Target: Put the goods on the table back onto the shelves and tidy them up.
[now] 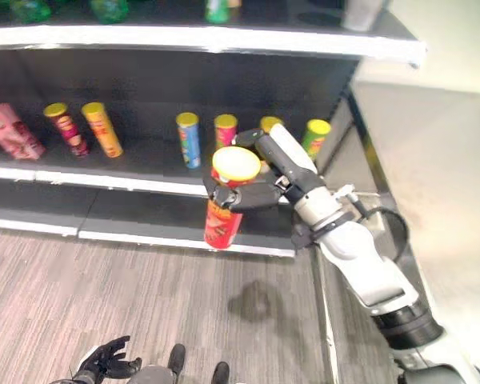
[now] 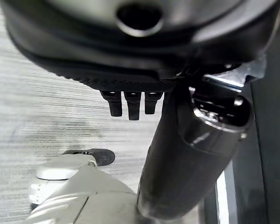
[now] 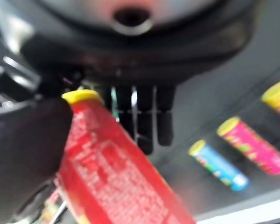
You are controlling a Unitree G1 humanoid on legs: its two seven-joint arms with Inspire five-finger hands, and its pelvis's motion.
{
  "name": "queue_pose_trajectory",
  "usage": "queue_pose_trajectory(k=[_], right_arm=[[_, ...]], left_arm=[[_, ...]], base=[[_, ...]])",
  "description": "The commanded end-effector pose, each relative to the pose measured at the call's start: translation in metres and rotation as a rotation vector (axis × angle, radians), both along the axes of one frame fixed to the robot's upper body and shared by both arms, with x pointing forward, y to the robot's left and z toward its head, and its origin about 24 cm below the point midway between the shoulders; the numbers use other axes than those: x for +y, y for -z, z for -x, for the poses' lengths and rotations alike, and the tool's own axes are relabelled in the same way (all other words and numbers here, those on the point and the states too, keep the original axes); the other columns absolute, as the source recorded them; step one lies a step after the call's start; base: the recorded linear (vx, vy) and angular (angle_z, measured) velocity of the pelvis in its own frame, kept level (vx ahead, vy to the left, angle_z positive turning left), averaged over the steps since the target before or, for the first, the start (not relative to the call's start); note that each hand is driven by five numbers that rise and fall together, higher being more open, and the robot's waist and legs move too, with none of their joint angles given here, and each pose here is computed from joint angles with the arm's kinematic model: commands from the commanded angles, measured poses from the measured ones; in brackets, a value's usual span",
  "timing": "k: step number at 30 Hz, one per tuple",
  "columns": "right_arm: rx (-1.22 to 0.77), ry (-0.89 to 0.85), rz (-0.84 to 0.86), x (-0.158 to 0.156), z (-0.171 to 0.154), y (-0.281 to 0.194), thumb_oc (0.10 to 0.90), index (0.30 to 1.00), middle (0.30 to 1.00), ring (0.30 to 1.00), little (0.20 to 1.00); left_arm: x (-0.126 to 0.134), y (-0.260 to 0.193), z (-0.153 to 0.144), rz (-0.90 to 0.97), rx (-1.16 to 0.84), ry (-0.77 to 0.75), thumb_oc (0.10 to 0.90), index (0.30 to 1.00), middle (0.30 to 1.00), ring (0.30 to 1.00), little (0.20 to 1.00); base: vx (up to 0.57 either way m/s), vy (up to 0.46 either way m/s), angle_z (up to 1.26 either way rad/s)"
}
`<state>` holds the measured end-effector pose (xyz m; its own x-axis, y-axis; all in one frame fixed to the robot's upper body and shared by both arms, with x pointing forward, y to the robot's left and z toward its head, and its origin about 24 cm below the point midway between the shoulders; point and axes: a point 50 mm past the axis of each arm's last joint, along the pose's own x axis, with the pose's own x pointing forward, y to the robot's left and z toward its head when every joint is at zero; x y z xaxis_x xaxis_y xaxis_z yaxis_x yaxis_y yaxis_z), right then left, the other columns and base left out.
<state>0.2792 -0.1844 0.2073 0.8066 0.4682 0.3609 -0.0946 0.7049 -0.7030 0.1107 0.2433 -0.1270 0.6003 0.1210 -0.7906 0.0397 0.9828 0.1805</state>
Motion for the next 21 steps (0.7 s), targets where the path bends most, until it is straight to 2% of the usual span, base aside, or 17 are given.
queue_pose_trajectory(k=[1,6,12,16,21], right_arm=[[-0.302,-0.061,-0.069,0.008,0.015,-0.058,0.4,0.3,0.3,0.3,0.3],[-0.309,-0.041,-0.082,0.007,0.013,-0.057,0.4,0.3,0.3,0.3,0.3],[-0.338,0.02,-0.058,-0.002,0.018,-0.057,0.4,0.3,0.3,0.3,0.3],[-0.356,0.037,-0.062,0.0,0.019,-0.055,0.4,0.3,0.3,0.3,0.3],[-0.336,0.047,-0.05,0.004,0.015,-0.048,0.4,0.3,0.3,0.3,0.3]], left_arm=[[0.015,-0.015,-0.016,-0.072,-0.078,0.048,0.8,0.9,0.9,0.9,0.9],[0.017,-0.016,-0.017,-0.086,-0.087,0.045,0.8,0.9,0.9,0.9,0.9],[0.016,-0.022,-0.029,-0.119,-0.113,0.114,0.8,0.9,0.9,0.9,0.9],[0.027,-0.03,-0.034,-0.169,-0.13,0.141,0.8,0.9,0.9,0.9,0.9],[0.045,-0.032,-0.032,-0.232,-0.106,0.104,0.8,0.9,0.9,0.9,0.9]], base=[[0.04,0.182,0.46],[0.06,0.178,0.09],[0.14,0.387,0.13],[0.1,0.386,0.23],[0.04,0.23,-0.27]])
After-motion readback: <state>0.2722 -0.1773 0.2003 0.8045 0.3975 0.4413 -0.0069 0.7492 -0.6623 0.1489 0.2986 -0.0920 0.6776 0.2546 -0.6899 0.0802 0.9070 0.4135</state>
